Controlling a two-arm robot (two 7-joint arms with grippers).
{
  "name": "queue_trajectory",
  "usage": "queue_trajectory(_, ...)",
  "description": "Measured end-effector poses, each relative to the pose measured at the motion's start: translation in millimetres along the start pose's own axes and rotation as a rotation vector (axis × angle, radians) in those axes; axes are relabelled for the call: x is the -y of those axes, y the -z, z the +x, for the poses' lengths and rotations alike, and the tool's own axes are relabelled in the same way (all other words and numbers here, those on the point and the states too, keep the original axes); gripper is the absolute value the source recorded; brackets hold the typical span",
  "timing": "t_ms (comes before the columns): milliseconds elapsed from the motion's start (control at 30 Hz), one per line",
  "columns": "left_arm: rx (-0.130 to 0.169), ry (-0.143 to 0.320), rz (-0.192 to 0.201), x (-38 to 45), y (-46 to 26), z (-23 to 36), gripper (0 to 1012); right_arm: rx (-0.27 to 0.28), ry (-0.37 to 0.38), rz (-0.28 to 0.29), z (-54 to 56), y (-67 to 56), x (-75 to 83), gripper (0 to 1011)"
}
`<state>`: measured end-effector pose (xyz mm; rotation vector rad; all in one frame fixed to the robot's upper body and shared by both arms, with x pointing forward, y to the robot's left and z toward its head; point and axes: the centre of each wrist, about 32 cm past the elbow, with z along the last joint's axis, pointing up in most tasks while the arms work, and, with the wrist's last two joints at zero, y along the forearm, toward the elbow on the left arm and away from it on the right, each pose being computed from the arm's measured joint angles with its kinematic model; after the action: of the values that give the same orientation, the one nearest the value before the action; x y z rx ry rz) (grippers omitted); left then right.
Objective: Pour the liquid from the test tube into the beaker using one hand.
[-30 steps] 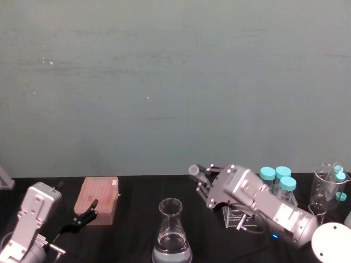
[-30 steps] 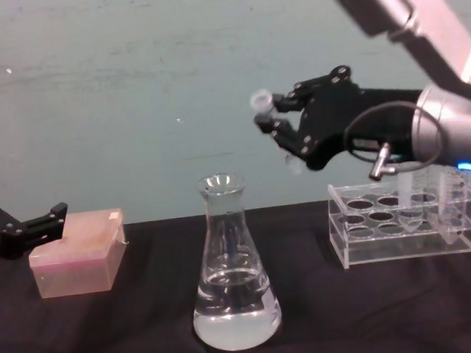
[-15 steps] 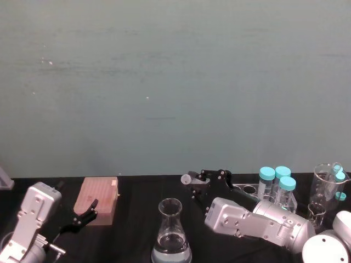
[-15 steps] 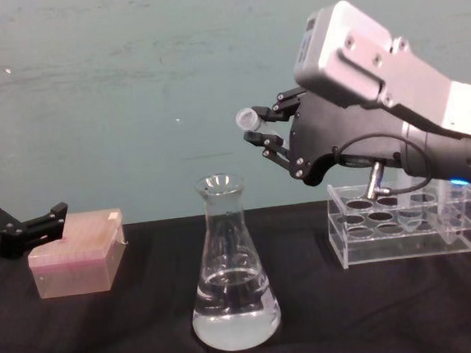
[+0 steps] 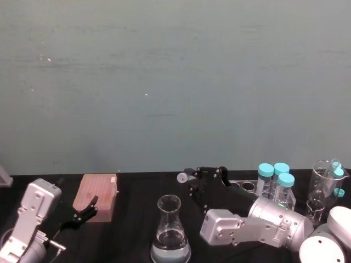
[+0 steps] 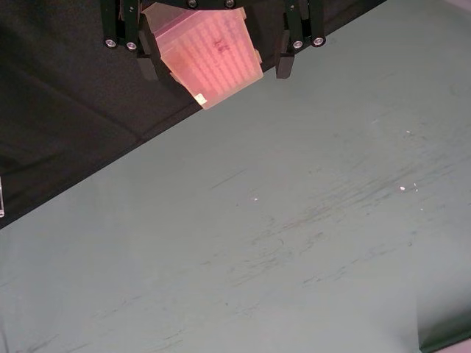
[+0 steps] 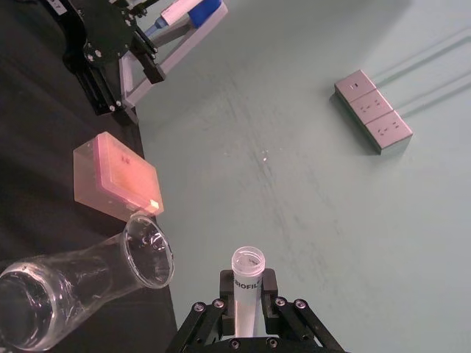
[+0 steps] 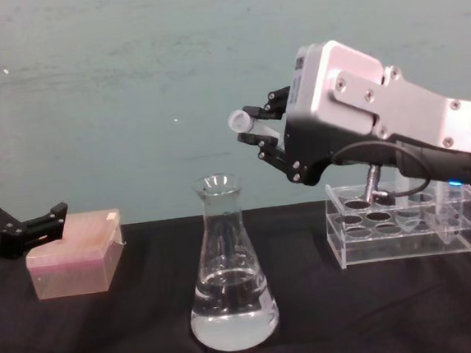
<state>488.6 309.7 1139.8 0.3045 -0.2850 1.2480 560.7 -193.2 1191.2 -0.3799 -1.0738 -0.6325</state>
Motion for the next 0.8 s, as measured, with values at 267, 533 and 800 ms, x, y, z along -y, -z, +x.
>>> queue_trajectory(267,0.000,0.000,0.000,0.0,0.0,0.0,1000,0.055,0.000,0.010,-1.0,-0.3,-1.3,213)
queue_trajectory(533,0.000,0.000,0.000,0.0,0.0,0.0,1000,0.096,-0.016,0.020,-1.3,-0.8,-3.2,213)
queue_trajectory(800,0.000,0.000,0.000,0.0,0.0,0.0,1000,0.106,-0.019,0.029,-1.6,-0.5,-2.5,213)
